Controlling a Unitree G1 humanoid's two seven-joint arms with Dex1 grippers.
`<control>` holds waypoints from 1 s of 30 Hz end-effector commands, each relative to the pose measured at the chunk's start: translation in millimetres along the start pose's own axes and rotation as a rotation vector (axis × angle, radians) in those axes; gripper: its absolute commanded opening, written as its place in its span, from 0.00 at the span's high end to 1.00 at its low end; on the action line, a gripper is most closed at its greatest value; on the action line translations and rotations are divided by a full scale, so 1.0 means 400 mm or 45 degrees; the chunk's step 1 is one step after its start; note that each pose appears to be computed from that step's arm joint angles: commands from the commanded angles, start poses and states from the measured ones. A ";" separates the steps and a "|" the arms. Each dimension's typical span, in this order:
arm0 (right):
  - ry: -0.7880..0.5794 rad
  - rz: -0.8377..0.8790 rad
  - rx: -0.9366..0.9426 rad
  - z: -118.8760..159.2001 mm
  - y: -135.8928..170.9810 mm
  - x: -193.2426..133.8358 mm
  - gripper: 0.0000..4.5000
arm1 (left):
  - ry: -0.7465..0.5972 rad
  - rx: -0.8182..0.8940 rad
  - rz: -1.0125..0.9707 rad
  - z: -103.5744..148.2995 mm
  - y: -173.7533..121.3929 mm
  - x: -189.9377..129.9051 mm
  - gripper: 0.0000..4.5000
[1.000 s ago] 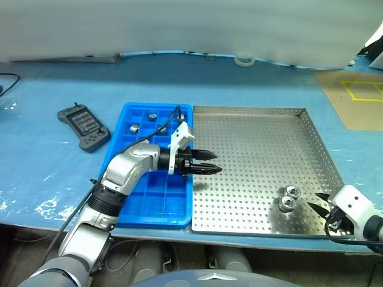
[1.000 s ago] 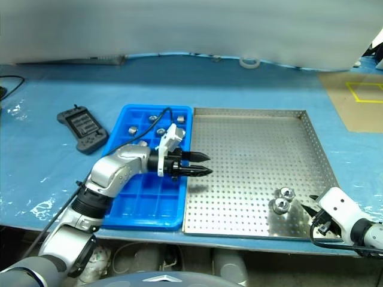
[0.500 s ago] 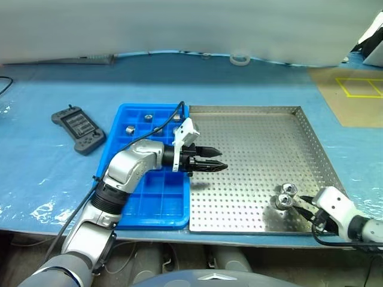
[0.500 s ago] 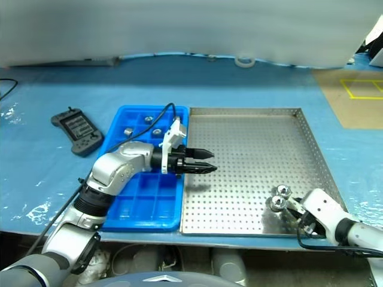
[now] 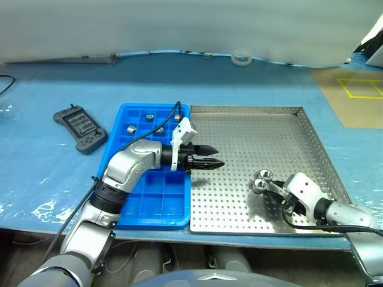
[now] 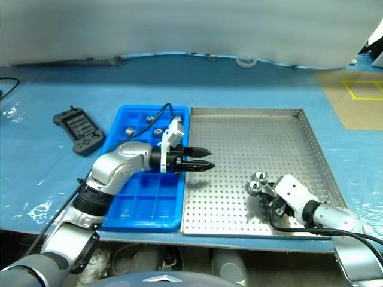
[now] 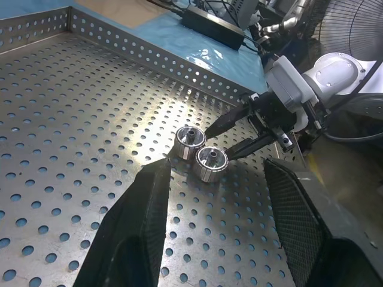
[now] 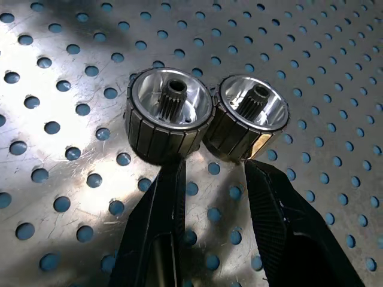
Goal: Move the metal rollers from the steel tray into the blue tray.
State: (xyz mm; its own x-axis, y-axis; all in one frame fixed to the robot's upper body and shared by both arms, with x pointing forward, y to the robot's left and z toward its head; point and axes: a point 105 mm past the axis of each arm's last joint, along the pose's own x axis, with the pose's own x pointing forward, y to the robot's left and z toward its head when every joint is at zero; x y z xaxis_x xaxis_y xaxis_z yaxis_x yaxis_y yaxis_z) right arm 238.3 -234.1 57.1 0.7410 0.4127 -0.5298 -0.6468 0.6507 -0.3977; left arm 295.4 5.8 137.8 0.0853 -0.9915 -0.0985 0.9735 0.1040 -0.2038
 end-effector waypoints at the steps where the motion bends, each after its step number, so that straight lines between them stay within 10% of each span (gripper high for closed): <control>1: -0.046 -0.032 -0.008 0.023 0.001 0.023 0.64 | -0.030 0.038 -0.014 0.012 0.001 0.007 0.43; 16: -0.024 0.107 0.085 0.037 -0.002 -0.054 0.64 | -0.017 0.046 -0.030 0.014 0.027 -0.007 0.43; 24: -0.156 -0.174 -0.431 0.168 -0.150 -0.039 0.64 | -0.048 -0.053 -0.029 0.035 0.026 0.024 0.43; 30: -0.194 0.167 -0.587 0.192 -0.071 -0.011 0.29 | -0.035 -0.042 -0.011 0.013 0.046 0.036 0.42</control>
State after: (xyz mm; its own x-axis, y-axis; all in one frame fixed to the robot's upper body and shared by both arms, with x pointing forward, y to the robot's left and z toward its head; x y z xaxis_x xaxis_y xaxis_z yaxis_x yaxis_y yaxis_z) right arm 272.1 -211.7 126.0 0.6964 0.5420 -0.4704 -0.6880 0.3175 -0.6526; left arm 313.4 -5.5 134.0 0.0848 -0.9927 -0.0855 0.9596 0.1044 -0.2612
